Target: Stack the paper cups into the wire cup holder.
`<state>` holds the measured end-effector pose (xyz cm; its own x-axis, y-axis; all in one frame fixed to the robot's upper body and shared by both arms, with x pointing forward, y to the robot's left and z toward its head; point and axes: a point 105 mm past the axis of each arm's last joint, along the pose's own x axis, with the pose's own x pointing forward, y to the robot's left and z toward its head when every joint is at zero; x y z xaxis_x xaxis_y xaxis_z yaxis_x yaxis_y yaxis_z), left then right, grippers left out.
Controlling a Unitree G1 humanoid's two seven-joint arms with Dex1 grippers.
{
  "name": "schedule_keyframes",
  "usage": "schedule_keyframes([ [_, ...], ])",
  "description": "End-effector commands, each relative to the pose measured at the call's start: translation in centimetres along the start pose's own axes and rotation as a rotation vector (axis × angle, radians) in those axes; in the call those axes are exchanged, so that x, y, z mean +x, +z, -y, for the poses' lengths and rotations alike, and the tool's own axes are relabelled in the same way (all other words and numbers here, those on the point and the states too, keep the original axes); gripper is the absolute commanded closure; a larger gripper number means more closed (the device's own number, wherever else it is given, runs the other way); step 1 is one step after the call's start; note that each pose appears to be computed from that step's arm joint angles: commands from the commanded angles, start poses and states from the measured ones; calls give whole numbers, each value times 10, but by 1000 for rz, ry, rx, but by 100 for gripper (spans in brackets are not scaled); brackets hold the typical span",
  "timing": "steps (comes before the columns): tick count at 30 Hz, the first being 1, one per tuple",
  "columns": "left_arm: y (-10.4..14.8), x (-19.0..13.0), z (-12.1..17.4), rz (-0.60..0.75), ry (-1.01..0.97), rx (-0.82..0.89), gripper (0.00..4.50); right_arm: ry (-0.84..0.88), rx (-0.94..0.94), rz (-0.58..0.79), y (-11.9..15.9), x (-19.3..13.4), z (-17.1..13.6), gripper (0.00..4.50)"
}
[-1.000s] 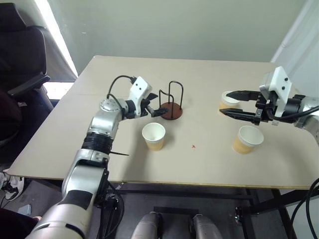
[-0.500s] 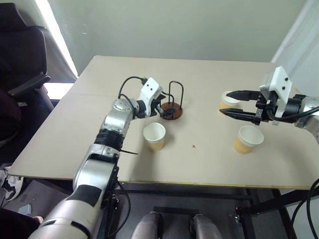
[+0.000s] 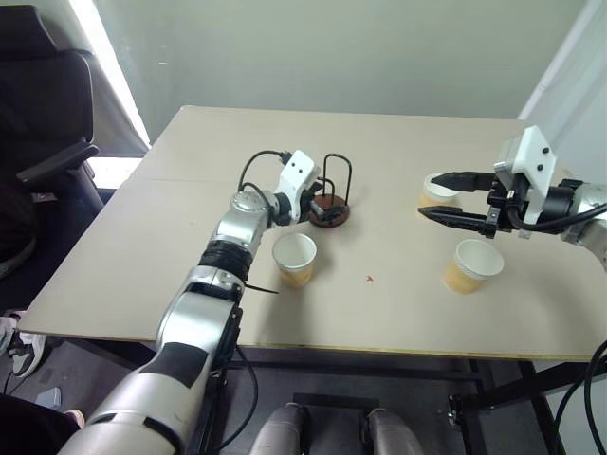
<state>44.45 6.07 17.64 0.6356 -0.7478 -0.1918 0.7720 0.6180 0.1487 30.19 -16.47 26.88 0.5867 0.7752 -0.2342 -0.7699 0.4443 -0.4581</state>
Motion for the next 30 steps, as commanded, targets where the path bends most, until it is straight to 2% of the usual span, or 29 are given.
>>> schedule_keyframes([
  [1, 18, 1, -3, 52, 12, 27, 5, -40, -55, 27, 15, -9, 4, 187],
  [9, 20, 7, 1, 87, -3, -44, 5, -58, -77, 2, 15, -15, 8, 187],
  [26, 30, 26, 17, 87, -29, -22, 5, -78, -84, -4, 17, -21, 8, 187],
  [29, 30, 28, 20, 90, -33, -22, 59, -80, -83, -4, 17, -21, 8, 187],
  [30, 30, 28, 20, 91, -37, -21, 92, -81, -82, -4, 17, -21, 8, 187],
])
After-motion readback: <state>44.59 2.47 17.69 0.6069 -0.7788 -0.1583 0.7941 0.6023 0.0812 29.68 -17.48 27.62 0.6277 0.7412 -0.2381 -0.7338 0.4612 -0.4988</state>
